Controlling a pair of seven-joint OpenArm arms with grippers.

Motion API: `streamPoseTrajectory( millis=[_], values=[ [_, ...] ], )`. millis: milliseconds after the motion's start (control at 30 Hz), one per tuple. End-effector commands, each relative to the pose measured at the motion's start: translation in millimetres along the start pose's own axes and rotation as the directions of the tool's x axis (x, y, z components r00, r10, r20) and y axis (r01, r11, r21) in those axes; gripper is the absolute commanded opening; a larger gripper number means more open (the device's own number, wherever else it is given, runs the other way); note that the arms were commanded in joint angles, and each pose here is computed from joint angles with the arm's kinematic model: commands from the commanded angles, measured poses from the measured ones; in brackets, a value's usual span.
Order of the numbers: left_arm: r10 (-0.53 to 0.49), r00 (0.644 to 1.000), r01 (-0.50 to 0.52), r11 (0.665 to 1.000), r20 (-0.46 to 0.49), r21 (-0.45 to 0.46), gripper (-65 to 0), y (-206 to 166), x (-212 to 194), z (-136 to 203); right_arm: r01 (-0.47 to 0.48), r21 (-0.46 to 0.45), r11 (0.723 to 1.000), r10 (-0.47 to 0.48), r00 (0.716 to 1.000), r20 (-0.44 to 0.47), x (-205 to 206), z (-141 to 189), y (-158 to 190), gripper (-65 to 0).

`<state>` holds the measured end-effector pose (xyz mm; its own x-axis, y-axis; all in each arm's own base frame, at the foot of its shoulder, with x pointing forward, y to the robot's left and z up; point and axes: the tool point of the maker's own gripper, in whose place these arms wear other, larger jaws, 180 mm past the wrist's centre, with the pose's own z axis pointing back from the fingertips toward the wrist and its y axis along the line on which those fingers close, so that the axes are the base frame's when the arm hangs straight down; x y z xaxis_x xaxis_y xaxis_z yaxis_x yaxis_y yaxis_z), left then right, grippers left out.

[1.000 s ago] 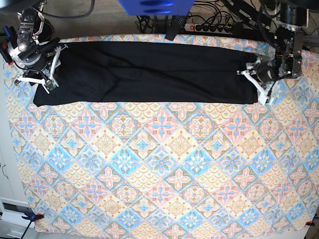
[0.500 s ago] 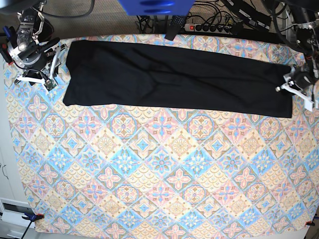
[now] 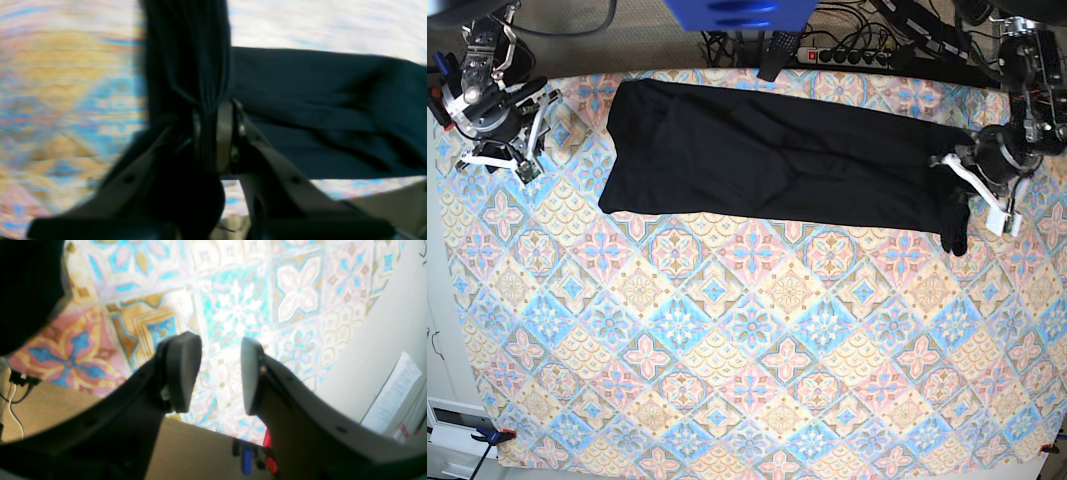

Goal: Fold the T-shirt properly
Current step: 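Release the strip end and fold it inward with the left gripper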

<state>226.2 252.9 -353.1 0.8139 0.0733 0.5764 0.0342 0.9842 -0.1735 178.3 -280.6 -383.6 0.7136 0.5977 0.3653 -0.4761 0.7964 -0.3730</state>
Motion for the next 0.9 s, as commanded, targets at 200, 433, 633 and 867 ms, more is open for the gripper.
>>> streamPoseTrajectory(
  millis=[200,433,633,867],
  values=[
    [0.041,0.999,-0.045,0.992,-0.035,-0.121,-65.0,-52,-21,-18,-0.008,-0.027,1.0,0.009,1.0,0.016,4,4,-10,-42.2],
    [0.07,0.996,-0.082,0.971,-0.06,-0.225,-65.0,-100,-32,-34,-0.008,-0.027,1.0,0.009,1.0,0.016,4,4,-10,-42.2],
    [0.054,0.995,-0.069,0.979,-0.082,-0.194,-65.0,-101,-43,-47,-0.009,-0.027,1.0,0.01,1.0,0.015,4,4,-11,-42.2],
    [0.015,0.997,-0.029,0.981,-0.074,-0.192,-44.0,-96,-40,-43,-0.013,-0.022,1.0,0.013,1.0,0.011,4,4,-9,-41.3]
  ],
)
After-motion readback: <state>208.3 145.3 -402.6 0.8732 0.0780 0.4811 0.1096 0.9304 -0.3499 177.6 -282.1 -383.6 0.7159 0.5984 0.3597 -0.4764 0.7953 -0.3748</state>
